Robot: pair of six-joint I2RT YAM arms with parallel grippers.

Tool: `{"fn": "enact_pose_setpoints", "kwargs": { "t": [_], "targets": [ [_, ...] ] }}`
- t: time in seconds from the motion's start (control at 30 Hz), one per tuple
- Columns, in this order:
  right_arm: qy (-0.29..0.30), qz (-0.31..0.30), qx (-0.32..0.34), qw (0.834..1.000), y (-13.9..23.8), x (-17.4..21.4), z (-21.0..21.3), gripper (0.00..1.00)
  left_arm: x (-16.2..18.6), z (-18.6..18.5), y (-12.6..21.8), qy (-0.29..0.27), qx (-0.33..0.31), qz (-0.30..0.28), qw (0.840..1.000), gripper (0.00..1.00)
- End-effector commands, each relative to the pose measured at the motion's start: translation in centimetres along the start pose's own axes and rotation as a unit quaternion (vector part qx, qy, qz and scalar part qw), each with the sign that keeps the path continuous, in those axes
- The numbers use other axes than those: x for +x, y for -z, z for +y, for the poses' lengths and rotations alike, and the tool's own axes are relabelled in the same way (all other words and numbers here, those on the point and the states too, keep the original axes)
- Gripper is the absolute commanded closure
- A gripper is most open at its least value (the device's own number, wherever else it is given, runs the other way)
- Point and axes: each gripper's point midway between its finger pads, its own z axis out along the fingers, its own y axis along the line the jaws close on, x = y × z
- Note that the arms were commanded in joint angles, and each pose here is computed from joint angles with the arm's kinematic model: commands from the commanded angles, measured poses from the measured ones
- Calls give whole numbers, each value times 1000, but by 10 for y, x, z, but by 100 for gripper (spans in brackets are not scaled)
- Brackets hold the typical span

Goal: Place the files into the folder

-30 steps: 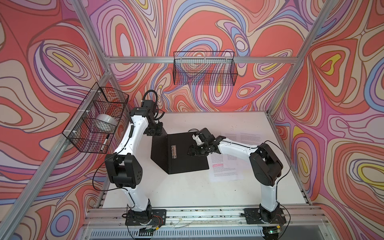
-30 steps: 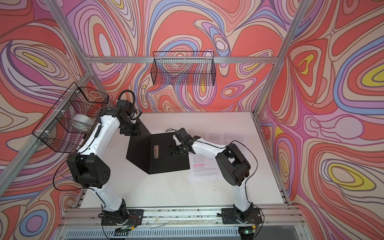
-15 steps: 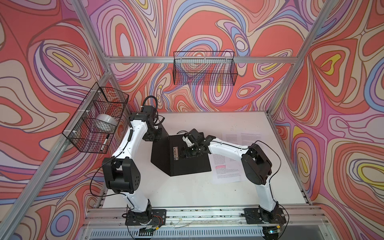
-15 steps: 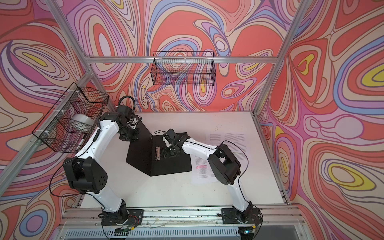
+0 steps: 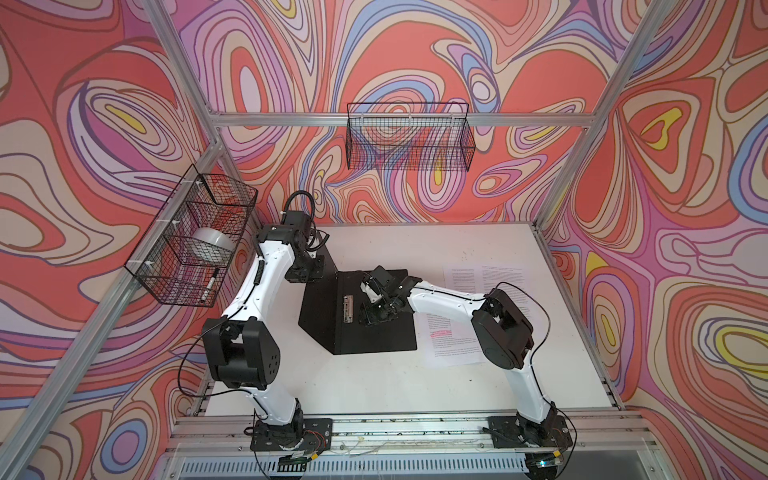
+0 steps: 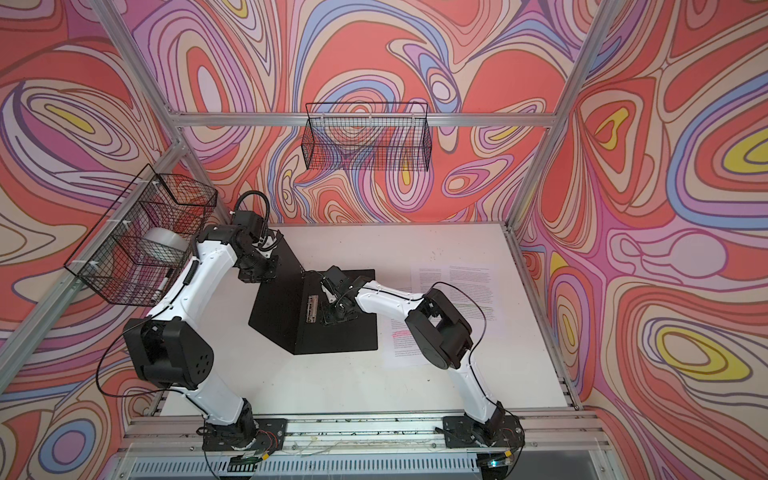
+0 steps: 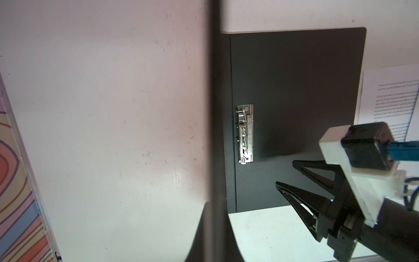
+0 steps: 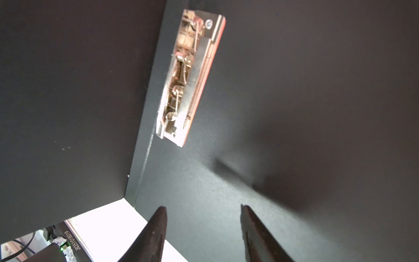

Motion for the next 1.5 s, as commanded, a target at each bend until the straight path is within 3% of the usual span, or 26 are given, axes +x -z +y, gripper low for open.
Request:
{"fn": "enact_pose_setpoints", "kwargs": {
  "t": [0.0, 0.33, 0.63, 0.87, 1.17, 1.47],
  "targets": [
    [-2, -13, -6, 1000, 10, -5, 9, 49, 6, -1, 9, -6, 1, -3, 1000, 100],
    [-2, -23, -32, 999, -13, -16, 29, 60, 12, -4, 11, 2, 12, 8, 1000, 100],
    [5, -6, -34, 999, -34, -12, 36, 64, 24, -12, 12, 20, 36, 33, 999, 100],
    [3, 0, -41, 999, -34, -7, 40, 66, 30, -13, 16, 12, 42, 36, 998, 100],
    [-8, 12, -56, 998, -34, -2, 45, 70, 40, -7, 23, 47, 32, 21, 998, 100],
    [-15, 30, -66, 997, -40, 10, 49, 72, 47, -6, 10, 60, 32, 28, 997, 100]
  ]
}}
